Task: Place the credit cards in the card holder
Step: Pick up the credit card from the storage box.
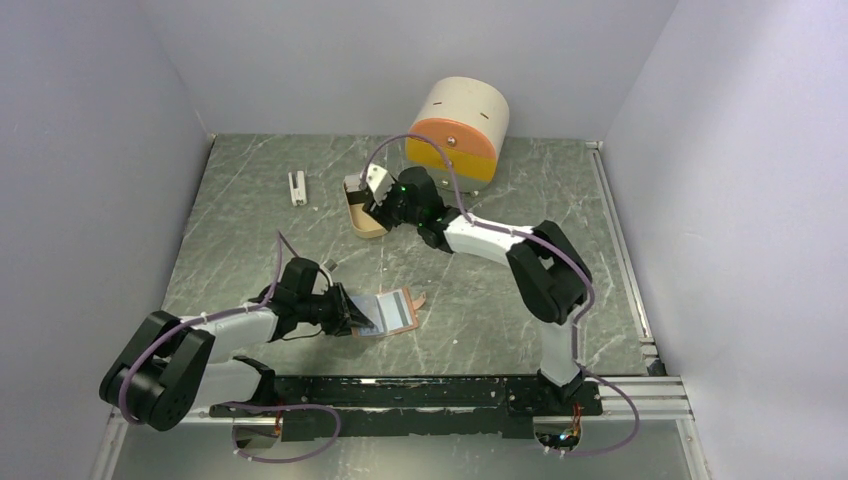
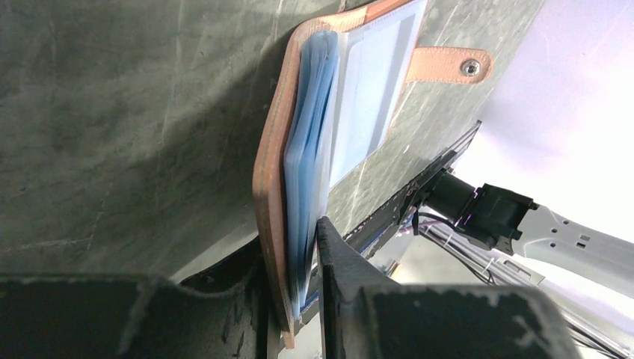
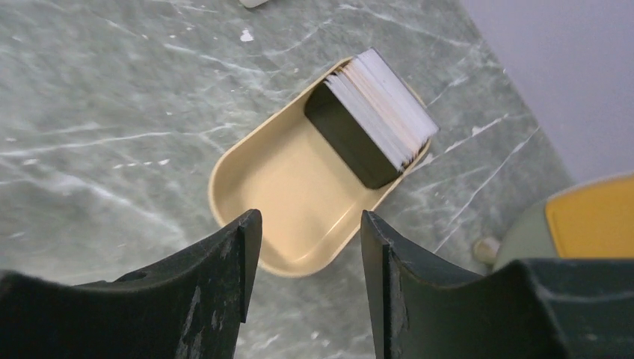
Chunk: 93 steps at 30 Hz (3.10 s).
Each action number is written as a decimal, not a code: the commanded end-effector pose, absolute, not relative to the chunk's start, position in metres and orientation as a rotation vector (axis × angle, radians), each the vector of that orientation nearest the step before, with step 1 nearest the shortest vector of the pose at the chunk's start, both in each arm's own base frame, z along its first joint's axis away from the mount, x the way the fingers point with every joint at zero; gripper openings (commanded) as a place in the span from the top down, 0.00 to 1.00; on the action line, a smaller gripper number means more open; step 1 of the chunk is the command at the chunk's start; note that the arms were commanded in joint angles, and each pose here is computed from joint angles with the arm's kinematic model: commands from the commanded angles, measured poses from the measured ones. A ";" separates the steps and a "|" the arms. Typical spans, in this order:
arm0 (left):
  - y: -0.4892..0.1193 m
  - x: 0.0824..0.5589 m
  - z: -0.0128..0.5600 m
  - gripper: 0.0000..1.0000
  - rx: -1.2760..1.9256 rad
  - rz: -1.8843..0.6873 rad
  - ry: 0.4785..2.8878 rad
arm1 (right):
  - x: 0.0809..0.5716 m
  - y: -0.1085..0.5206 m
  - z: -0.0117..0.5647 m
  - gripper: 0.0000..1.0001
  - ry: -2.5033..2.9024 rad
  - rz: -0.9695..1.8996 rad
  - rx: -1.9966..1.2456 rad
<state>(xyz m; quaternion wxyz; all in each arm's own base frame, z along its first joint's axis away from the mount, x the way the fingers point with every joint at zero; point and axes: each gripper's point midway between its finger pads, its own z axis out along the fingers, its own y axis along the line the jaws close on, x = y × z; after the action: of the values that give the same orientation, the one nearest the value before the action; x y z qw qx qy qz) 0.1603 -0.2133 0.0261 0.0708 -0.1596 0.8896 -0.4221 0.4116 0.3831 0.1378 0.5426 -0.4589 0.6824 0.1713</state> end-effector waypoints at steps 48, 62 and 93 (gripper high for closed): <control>-0.216 0.148 0.016 0.75 -0.447 -1.340 2.712 | 0.538 0.424 0.095 0.47 1.134 -0.088 -1.541; -0.217 0.148 0.015 0.75 -0.451 -1.349 2.712 | 0.533 0.420 0.106 0.59 1.115 -0.079 -1.547; -0.216 0.148 0.021 0.74 -0.455 -1.355 2.696 | 0.486 0.394 0.102 0.96 1.115 -0.009 -1.611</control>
<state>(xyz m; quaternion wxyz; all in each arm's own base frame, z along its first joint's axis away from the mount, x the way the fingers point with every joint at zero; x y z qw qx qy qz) 0.1497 -0.2184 0.0209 0.0439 -0.1459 0.8834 -0.4432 0.4779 0.3973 0.0713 0.5312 -0.6975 0.4809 0.0066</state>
